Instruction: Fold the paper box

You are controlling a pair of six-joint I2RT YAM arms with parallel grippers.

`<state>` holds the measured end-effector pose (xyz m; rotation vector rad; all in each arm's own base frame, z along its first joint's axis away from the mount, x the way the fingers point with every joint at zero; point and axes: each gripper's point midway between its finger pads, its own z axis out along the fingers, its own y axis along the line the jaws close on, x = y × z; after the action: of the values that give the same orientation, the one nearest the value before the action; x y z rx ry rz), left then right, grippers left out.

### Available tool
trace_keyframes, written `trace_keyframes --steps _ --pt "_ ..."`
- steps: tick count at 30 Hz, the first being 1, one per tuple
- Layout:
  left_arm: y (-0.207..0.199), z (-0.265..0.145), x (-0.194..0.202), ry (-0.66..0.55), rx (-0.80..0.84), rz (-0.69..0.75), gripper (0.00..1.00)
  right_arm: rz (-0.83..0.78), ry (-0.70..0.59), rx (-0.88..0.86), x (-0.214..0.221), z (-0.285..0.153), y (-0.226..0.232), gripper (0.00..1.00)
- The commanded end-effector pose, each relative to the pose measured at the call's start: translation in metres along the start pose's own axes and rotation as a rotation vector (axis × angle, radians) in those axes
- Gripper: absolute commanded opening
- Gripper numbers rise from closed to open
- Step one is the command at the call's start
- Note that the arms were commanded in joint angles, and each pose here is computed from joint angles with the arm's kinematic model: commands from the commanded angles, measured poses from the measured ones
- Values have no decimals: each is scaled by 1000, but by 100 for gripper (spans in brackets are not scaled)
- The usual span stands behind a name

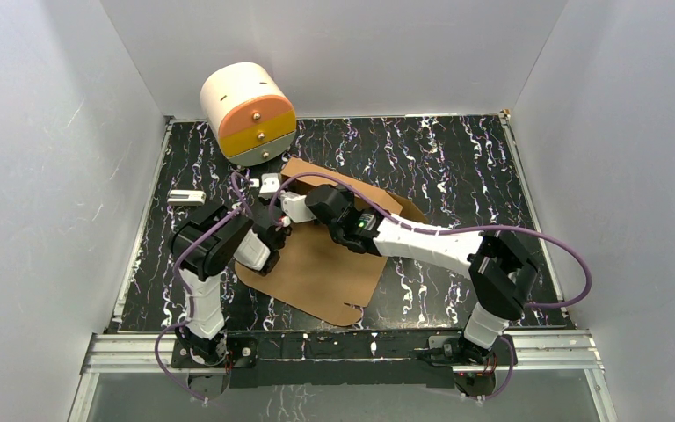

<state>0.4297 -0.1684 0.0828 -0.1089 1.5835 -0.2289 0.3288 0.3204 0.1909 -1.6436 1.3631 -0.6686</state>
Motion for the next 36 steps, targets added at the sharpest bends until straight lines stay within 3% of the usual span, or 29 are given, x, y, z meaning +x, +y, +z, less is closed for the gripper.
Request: trace_keyframes --steps 1,19,27,36 --pt "8 -2 -84 -249 -76 -146 20 -98 1 -259 10 3 81 0" --pt "35 -18 -80 -225 -207 -192 21 1 -80 -275 3 6 75 0" --pt "33 -31 -88 -211 -147 -45 28 34 -142 -204 -13 14 60 0" --pt "42 -47 -76 -146 -149 11 42 104 -175 -143 -25 13 37 33"
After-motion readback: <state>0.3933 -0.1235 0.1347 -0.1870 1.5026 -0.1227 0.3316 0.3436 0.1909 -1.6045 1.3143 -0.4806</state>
